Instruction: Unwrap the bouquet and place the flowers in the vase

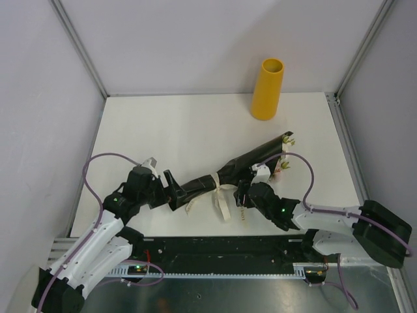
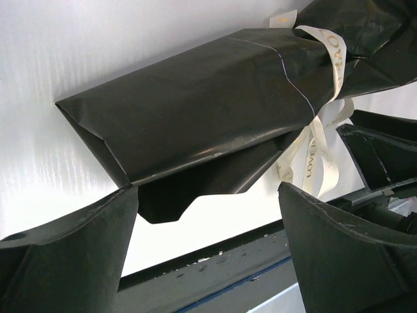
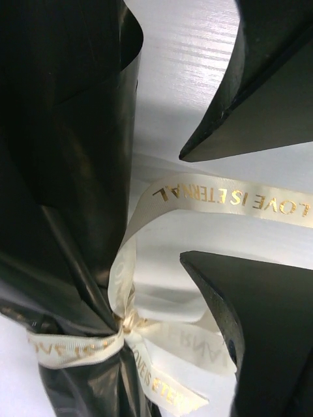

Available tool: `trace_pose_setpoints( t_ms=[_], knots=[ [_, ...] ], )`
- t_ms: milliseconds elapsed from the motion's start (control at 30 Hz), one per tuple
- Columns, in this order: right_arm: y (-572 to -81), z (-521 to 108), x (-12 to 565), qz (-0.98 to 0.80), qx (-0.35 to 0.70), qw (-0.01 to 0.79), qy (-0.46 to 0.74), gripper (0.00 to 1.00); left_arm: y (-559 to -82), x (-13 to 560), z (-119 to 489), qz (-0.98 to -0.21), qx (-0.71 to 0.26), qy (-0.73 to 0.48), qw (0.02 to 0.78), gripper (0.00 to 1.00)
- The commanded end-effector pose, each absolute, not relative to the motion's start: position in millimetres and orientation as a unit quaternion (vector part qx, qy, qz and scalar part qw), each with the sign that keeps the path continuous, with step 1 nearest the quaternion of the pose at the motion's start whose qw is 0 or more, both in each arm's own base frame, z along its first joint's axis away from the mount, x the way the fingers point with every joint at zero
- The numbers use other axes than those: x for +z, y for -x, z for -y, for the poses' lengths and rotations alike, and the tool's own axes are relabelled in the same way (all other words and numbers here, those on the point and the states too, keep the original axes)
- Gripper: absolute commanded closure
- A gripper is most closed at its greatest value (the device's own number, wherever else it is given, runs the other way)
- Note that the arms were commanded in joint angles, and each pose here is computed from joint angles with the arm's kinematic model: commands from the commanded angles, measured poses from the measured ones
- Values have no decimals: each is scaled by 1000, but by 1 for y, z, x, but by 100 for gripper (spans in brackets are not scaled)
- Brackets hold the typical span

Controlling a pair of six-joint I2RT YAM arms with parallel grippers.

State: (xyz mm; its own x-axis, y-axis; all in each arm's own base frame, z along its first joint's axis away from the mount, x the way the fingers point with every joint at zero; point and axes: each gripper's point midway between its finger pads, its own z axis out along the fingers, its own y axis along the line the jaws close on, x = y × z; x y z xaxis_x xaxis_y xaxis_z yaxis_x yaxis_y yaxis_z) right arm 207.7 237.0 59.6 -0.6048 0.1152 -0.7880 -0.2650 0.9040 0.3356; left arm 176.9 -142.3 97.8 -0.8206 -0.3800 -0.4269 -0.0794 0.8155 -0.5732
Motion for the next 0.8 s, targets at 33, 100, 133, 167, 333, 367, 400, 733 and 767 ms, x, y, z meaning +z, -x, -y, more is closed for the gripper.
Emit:
trace_pose_setpoints(
  t_ms=[33,100,133,167,333,367,400,733,767],
  knots=[
    [-225,-242,60,-855,206,475,13,38,-183,102,144,-901,-291,150,285,8],
    [-225,-242,56,-857,200,475,12,38,-183,102,144,-900,-292,152,285,9],
    [-225,-242,55,-857,197,475,12,39,-183,102,144,-900,-292,152,286,9],
    [-225,-242,53,-858,194,475,12,40,-184,101,143,-900,-291,153,287,10],
    [-225,-241,44,-863,180,473,9,48,-185,97,141,-899,-287,160,290,17],
    [-225,-240,42,-864,177,471,6,49,-185,96,141,-899,-286,161,290,19],
    [-225,-239,40,-865,173,471,5,50,-185,95,141,-899,-286,162,290,20],
    [-227,-231,52,-868,152,473,-13,91,-186,95,143,-895,-294,165,294,58],
    [-227,-230,55,-867,151,474,-14,96,-186,95,143,-894,-294,166,294,63]
  ],
)
